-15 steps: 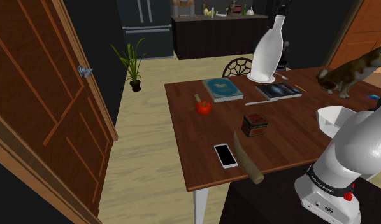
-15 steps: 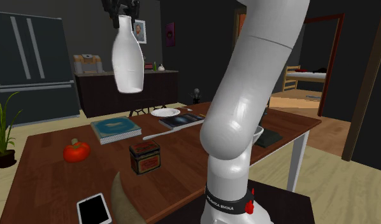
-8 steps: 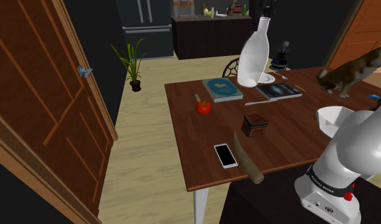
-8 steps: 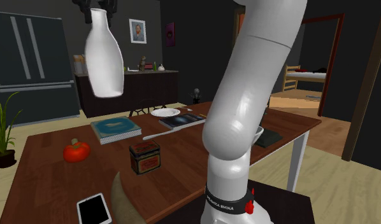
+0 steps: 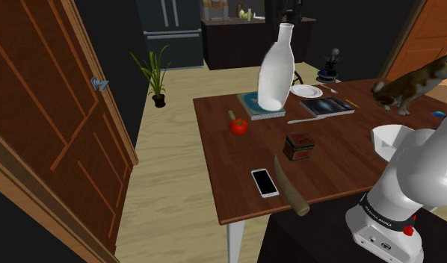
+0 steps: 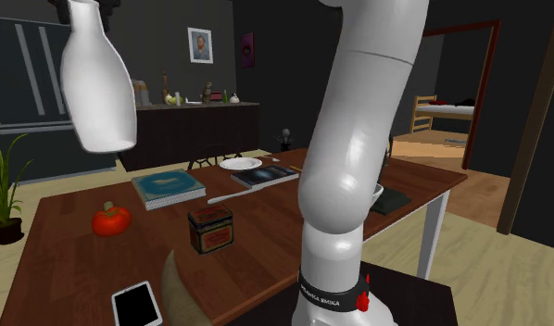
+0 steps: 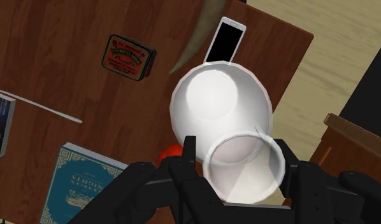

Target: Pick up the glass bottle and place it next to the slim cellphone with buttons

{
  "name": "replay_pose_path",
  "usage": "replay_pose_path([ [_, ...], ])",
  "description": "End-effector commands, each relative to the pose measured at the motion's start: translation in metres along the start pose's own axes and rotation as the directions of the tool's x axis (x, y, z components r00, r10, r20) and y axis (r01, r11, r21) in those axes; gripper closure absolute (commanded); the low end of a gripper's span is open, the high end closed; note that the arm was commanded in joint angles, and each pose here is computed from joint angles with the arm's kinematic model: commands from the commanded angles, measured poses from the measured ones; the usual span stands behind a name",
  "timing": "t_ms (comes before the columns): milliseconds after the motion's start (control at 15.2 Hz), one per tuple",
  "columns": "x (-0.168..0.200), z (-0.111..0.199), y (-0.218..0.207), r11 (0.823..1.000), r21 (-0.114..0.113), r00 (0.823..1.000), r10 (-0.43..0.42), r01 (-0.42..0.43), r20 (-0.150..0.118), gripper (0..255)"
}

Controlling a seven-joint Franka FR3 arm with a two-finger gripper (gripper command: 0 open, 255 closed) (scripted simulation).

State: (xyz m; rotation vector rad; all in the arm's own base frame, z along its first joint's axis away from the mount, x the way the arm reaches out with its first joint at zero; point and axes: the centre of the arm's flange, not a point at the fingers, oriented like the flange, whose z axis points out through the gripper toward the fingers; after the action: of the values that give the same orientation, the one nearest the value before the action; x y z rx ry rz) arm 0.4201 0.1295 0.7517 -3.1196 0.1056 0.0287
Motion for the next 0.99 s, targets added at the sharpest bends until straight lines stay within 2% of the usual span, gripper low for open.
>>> replay_pose_path([
  [0, 0.0, 0.001, -0.028, 1.0, 0.001, 1.0, 0.001, -0.001, 0.0, 255],
  [924, 0.001, 0.004, -0.217, 1.0, 0.001, 1.0, 0.001, -0.001, 0.0, 255],
])
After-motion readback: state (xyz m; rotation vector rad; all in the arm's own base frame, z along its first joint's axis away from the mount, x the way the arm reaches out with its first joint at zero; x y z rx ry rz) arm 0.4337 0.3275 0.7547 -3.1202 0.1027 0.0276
